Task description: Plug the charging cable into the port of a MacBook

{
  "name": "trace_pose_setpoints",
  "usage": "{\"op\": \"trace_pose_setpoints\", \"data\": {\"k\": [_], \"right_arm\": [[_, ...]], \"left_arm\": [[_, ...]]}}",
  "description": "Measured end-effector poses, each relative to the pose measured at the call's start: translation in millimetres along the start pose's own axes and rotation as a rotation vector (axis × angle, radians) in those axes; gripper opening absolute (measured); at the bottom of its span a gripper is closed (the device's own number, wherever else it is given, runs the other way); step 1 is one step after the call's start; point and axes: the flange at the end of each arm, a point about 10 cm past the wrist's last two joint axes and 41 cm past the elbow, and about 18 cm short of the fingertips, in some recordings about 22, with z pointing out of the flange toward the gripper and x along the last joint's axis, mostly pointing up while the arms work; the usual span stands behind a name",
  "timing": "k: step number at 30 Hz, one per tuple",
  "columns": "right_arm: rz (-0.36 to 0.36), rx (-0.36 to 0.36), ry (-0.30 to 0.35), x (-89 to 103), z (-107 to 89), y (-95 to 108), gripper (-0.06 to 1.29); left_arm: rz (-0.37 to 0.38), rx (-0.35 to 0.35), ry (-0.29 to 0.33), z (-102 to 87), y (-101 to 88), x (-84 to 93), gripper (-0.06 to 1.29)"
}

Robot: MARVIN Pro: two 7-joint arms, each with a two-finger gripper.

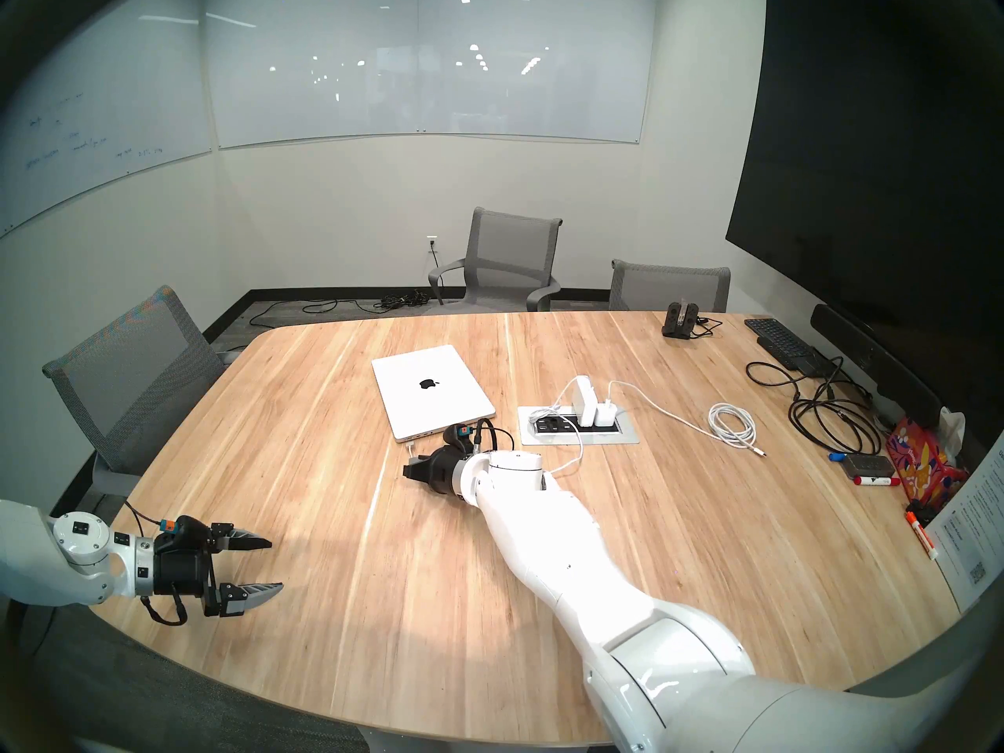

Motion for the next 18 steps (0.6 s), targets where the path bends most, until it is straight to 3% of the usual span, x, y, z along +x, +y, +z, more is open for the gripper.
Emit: {"op": "trace_pose_setpoints", "data": {"k": [18], "right_arm": [[0.007, 0.02, 0.024, 2.9, 2.5, 4.4, -0.02]], "left_arm": [[0.0, 0.0, 0.0, 0.0, 0.0, 0.0, 1.24]]}}
